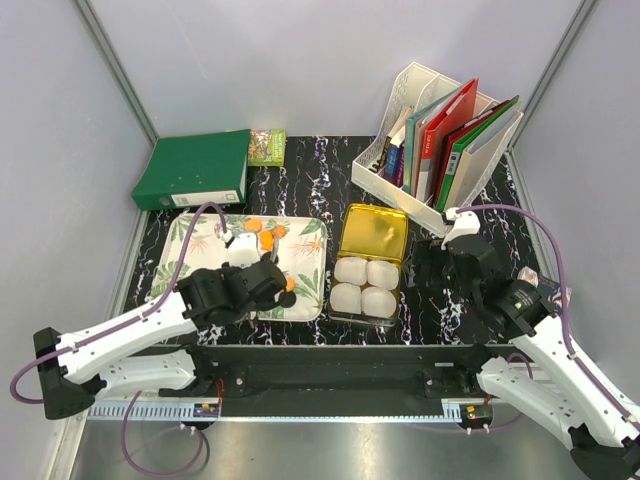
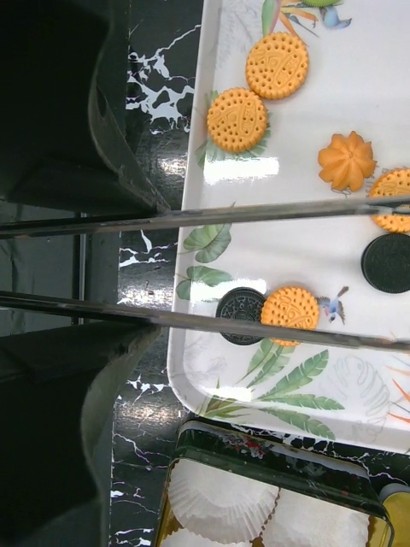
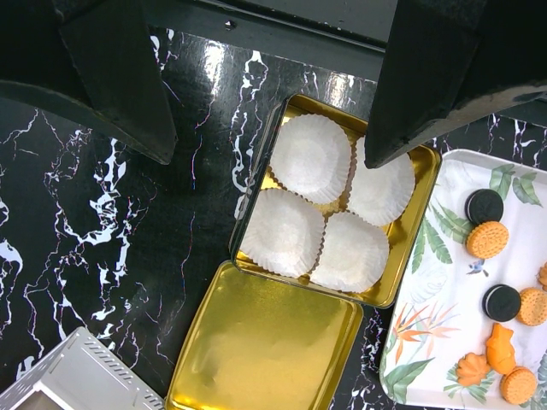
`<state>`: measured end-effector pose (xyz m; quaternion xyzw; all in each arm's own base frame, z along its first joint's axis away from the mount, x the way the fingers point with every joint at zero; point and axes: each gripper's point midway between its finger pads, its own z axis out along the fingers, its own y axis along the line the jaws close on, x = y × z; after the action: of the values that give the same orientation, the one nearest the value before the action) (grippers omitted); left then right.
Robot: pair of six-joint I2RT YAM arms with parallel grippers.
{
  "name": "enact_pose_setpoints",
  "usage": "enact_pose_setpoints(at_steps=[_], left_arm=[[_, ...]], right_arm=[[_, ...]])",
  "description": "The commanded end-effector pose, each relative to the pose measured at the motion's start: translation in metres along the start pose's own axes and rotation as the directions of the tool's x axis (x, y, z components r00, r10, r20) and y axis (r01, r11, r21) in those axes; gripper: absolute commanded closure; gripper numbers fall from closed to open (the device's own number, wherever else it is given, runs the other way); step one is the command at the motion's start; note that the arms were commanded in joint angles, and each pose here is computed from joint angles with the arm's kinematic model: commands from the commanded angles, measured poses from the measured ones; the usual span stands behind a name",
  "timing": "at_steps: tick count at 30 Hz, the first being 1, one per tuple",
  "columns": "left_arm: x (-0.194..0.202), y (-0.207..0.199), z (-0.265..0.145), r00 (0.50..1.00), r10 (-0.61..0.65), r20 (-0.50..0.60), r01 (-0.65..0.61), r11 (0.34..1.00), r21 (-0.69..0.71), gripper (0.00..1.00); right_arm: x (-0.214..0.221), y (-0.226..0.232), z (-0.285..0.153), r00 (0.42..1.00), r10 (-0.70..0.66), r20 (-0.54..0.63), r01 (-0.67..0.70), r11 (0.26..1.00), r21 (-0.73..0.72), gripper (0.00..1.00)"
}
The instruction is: Pack the cookies
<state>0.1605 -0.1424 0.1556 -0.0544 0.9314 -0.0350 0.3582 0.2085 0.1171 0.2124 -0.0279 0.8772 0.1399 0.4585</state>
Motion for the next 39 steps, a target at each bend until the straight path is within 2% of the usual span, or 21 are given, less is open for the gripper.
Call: enact_pose_setpoints(at_steps=[1,8,13,17,19,21,23,27,33,39], left_arm=[[-0.008,0.006,0.0,0.997,-0.053,0.054,0.053,0.999,-0.006,0.52],[-0.001,0.002,0.001,0.999,-0.04,0.018,0.04,0.999,0.008,0.55],[0.001,-0.001,0.0,1.0,-0.019,0.005,0.019,1.0,0.022,0.48],[-0.001,-0.003,-0.002,1.0,-0.007,0.004,0.007,0.999,0.041,0.46],[-0.001,-0.005,-0.002,1.0,-0.001,0.005,0.001,0.999,0.048,0.48],[-0.001,-0.006,-0.002,1.0,0.002,0.002,-0.002,0.999,0.051,0.61],[0.002,-0.007,0.0,1.0,0.008,-0.008,-0.008,0.999,0.05,0.63],[0.009,-0.006,0.006,0.999,0.021,-0.031,-0.02,0.999,0.029,0.48],[0.017,-0.007,0.017,0.998,0.041,-0.053,-0.041,0.999,0.002,0.4],[0.021,-0.011,0.029,0.996,0.052,-0.075,-0.053,0.998,-0.015,0.39]], right_arm=[[-0.011,0.005,0.0,0.999,0.011,0.039,-0.011,1.0,-0.021,0.0],[-0.011,0.005,-0.001,0.999,0.013,0.043,-0.012,1.0,-0.023,0.0],[-0.011,0.004,-0.001,0.999,0.014,0.044,-0.013,1.0,-0.021,0.0],[-0.012,0.004,-0.002,0.999,0.017,0.05,-0.016,1.0,-0.019,0.0],[-0.012,0.003,-0.002,0.999,0.019,0.051,-0.018,1.0,-0.017,0.0],[-0.012,0.003,-0.002,0.999,0.018,0.05,-0.017,1.0,-0.018,0.0],[-0.012,0.003,-0.003,0.998,0.019,0.054,-0.018,1.0,-0.018,0.0],[-0.012,0.003,-0.003,0.998,0.019,0.054,-0.018,1.0,-0.016,0.0],[-0.011,0.003,-0.001,0.999,0.02,0.05,-0.019,1.0,-0.014,0.0],[-0.011,0.002,-0.001,0.999,0.018,0.051,-0.018,1.0,-0.011,0.0]])
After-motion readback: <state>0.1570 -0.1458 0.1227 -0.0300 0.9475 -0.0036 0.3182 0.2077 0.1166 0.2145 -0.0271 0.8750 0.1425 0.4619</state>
